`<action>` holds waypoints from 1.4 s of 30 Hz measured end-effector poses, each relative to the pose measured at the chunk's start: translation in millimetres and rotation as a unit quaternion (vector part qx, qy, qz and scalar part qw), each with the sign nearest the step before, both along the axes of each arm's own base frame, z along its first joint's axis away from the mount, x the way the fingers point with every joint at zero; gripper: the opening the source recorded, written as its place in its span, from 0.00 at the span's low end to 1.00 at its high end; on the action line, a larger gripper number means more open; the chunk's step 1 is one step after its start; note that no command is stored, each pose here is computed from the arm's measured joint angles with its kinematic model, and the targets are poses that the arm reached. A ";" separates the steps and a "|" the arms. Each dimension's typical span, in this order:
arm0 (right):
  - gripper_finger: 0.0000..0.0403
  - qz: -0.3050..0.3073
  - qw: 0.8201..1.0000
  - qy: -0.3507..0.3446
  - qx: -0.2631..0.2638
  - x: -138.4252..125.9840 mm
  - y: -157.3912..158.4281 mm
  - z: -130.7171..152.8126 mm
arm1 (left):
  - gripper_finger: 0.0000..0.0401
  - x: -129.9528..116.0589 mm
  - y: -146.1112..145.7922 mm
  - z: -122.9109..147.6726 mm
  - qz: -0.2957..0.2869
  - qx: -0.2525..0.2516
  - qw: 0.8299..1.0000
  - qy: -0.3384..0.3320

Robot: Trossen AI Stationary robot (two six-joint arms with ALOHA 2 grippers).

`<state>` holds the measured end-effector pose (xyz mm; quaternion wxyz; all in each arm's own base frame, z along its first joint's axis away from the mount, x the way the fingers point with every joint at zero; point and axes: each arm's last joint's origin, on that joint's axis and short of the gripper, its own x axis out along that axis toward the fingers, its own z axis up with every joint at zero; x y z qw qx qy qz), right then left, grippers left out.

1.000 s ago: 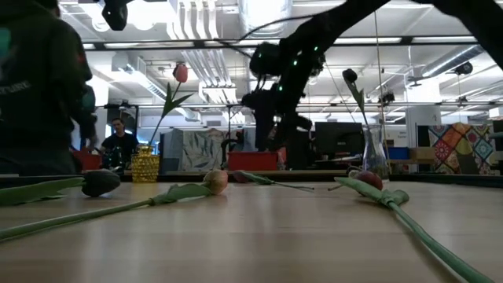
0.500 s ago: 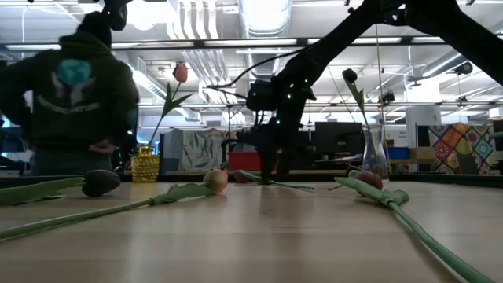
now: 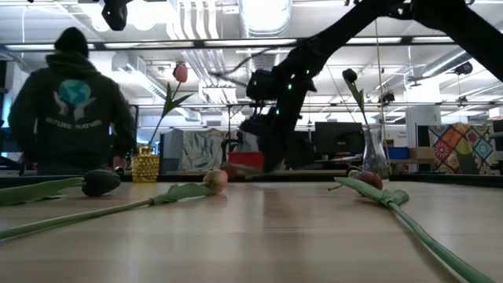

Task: Sort flowers into vase by color
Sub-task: Insert the top dark red tulip into the transparent vase

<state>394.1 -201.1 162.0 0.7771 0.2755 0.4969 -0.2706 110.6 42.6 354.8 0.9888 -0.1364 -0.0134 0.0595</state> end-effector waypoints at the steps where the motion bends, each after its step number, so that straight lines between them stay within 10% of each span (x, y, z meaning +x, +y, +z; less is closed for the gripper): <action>1: 0.04 0.000 1.000 -0.007 -0.005 -0.9 0.6 6.9 | 0.19 0.0 0.0 0.0 0.000 0.000 1.000 0.000; 11: 0.03 0.045 0.981 -0.098 -0.159 -21.9 54.4 122.4 | 0.19 0.0 0.0 0.0 0.000 0.000 1.000 0.000; 19: 0.03 0.064 0.937 -0.203 -0.279 -91.8 109.9 191.5 | 0.19 2.9 1.4 0.3 0.000 0.001 1.000 -0.002; 33: 0.03 0.063 0.795 -0.318 -0.512 -241.2 132.8 198.1 | 0.19 9.4 4.5 -0.4 0.000 0.000 1.000 0.000; 38: 0.03 0.008 0.744 -0.311 -0.592 -264.3 121.6 183.0 | 0.19 8.9 5.8 -0.3 0.025 0.005 1.000 0.000; 42: 0.03 -0.029 0.737 -0.279 -0.615 -268.4 105.3 159.7 | 0.19 8.7 7.0 -0.3 0.046 0.015 0.999 0.002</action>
